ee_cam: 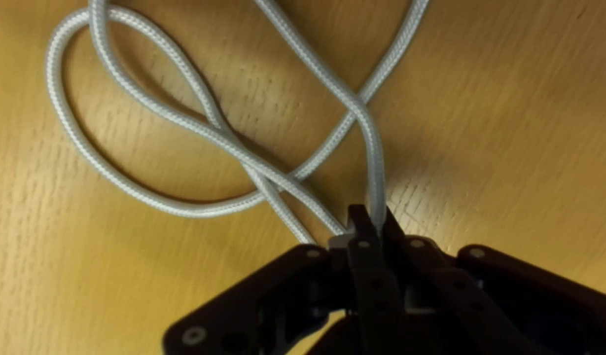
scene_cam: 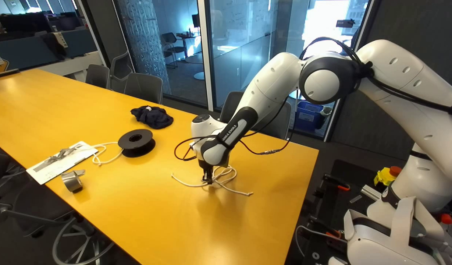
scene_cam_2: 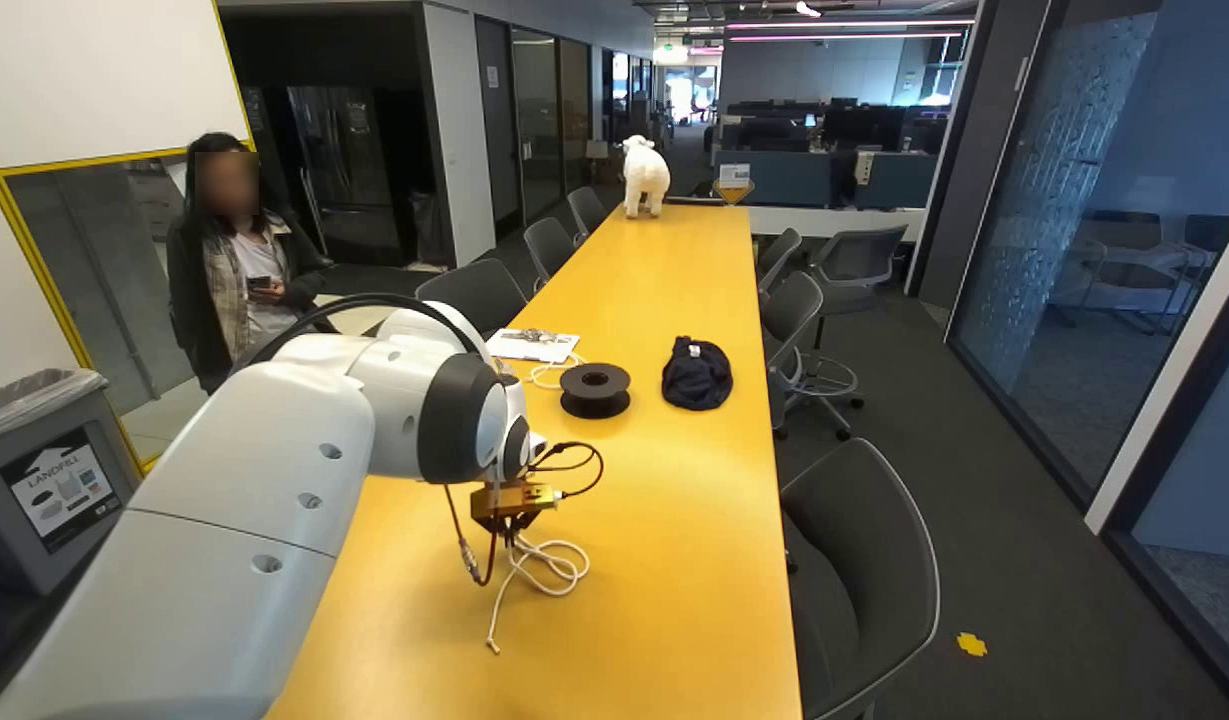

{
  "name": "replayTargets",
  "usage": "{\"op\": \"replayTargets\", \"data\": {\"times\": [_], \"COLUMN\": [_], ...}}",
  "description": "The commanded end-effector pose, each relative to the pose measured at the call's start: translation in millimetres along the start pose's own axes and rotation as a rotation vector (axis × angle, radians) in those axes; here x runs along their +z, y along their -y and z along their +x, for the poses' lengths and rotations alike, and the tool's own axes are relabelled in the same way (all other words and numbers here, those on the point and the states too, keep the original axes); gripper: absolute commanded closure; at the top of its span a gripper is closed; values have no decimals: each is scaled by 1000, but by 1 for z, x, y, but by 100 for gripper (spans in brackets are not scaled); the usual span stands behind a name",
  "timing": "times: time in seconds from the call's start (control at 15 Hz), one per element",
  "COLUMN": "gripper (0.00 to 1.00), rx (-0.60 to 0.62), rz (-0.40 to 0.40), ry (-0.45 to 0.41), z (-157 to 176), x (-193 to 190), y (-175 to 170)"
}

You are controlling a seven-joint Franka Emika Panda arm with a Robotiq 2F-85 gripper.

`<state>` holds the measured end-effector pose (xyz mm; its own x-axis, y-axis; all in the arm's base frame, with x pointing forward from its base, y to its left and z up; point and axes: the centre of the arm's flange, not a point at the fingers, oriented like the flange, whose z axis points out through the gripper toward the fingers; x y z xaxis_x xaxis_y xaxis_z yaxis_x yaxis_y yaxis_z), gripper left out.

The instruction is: Untangle the rope on the table.

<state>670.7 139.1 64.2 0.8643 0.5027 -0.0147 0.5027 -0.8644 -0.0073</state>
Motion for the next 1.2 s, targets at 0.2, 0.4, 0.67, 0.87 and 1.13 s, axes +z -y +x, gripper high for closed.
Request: {"op": "replayTargets", "data": {"times": [0.2,0.4,0.67,0.87,1.13], "gripper": [94,94,94,93,93], "rx": [17,14,41,89,189], "rz": [-4,-7,-52,-113,-203], "ry": [-4,15,37,29,-7], "z": [3,-1,-7,-9,-19], "x": [-13,-36,-112,-175,-275], "y": [-9,-15,-24,-29,-31]}}
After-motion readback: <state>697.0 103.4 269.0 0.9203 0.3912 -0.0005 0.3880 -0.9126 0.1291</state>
